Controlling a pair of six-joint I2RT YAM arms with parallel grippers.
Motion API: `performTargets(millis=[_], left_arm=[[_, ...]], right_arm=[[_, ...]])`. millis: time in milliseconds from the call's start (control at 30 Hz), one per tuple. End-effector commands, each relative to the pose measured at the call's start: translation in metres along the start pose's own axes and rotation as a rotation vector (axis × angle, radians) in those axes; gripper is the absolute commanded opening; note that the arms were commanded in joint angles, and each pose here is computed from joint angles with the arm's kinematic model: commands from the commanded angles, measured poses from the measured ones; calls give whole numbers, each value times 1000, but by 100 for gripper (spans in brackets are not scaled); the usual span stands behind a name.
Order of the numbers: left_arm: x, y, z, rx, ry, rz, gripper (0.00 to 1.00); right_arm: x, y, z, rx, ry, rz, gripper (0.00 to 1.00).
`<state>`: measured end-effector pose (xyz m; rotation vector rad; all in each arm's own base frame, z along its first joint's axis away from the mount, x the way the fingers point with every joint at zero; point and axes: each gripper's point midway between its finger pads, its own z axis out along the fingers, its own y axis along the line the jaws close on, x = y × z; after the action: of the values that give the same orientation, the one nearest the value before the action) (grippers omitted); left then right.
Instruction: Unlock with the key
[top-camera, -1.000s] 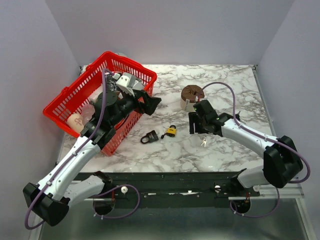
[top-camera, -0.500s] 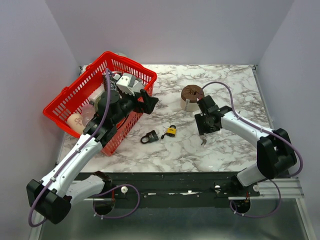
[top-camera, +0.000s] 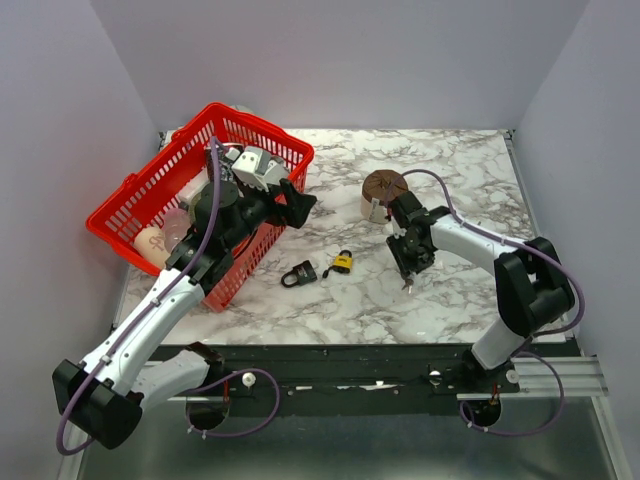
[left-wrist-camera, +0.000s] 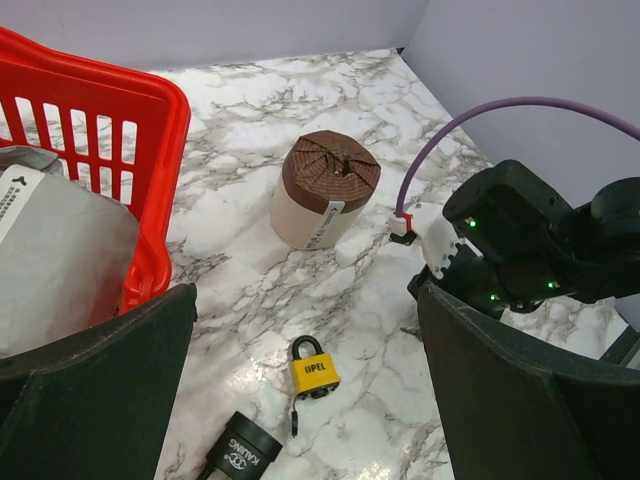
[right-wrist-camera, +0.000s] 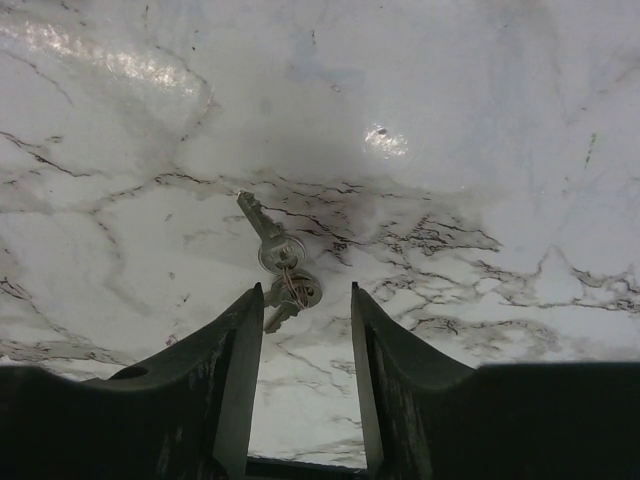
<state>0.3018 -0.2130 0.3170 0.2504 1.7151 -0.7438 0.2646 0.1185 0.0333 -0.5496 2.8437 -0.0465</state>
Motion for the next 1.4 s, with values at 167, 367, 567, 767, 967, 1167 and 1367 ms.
performTargets(millis=[167,367,567,767,967,1167,1367], left_arm=[[-3,6,-5,-27,-14,26,99],[-4,-6,-7,36,-23,34,99],[-1,-34,-6,207,-15,51,99],[9,-70,-11,435,26,36,99],[15,-99,-21,622,42,54,99],[34,-118,-24,731,121,75,98],[58,-130,-23,756,195,125,90]], right_arm=[[5,13,6,-86,80,-47,37],[1,26,-3,-169,36,-38,1],[-22,55,-50,-359,-149,-50,1],[-42,82,-114,-551,-335,-64,1],[-56,108,-183,-762,-470,-67,1],[-57,122,-239,-912,-564,-70,1],[-55,127,-275,-994,-631,-70,1]])
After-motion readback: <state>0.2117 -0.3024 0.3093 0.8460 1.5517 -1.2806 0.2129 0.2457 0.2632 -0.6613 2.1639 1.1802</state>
